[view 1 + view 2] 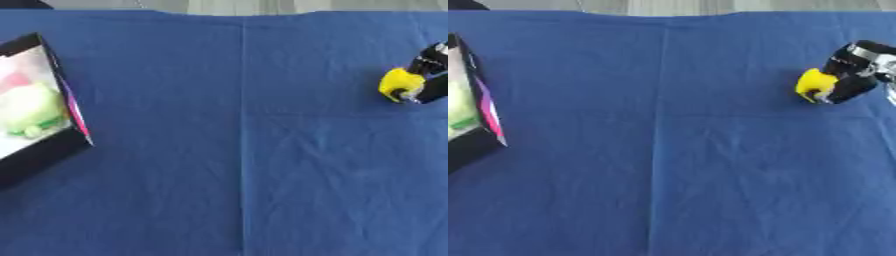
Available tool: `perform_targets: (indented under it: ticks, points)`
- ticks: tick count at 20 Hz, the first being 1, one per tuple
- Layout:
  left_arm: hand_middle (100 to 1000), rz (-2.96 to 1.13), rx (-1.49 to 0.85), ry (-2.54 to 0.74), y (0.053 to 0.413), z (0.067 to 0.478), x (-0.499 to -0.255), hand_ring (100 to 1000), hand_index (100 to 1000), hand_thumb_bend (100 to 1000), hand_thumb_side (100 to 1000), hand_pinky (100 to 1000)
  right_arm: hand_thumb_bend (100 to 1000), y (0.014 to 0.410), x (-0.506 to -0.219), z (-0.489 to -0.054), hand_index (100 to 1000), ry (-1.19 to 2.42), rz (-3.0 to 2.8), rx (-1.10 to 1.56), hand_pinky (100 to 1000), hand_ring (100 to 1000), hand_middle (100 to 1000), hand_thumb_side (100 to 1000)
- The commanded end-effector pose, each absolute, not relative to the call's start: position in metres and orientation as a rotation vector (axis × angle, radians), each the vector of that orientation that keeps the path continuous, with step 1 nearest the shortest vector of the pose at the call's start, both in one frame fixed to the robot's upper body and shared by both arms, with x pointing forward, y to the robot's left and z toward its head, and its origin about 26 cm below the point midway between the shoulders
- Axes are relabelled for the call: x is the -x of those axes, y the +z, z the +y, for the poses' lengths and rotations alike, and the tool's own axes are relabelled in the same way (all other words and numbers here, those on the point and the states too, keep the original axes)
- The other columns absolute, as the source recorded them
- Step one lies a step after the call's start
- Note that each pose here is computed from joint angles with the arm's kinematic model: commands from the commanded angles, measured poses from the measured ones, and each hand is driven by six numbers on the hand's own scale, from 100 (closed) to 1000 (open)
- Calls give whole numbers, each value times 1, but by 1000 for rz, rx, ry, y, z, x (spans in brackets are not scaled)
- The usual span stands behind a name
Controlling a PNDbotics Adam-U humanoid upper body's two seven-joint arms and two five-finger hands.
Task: Pick up the objects with one hand, pass them to the other hand, and then place them into the box on the other side of the table.
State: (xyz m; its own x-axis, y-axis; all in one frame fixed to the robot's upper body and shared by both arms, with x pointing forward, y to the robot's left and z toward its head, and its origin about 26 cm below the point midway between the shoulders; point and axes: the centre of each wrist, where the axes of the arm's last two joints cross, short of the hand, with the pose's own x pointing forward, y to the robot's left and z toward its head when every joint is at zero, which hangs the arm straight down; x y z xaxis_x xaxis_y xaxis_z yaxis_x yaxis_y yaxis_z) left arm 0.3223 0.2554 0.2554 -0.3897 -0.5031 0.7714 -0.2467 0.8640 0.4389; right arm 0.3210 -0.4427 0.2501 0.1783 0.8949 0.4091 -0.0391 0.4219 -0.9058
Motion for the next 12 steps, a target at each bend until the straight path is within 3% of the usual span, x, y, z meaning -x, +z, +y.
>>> perform_targets:
  ticks: [1,12]
  points:
    - [735,-2005,-579,-300,262,261,-321,751,758,100,775,938,369,266,-317,-437,435,821,-1258,931,850,691,383,100]
    - [731,-1982,-591,-304,257,264,-321,745,753,100,772,938,359,278,-305,-408,431,842,-1382,898,837,677,372,100]
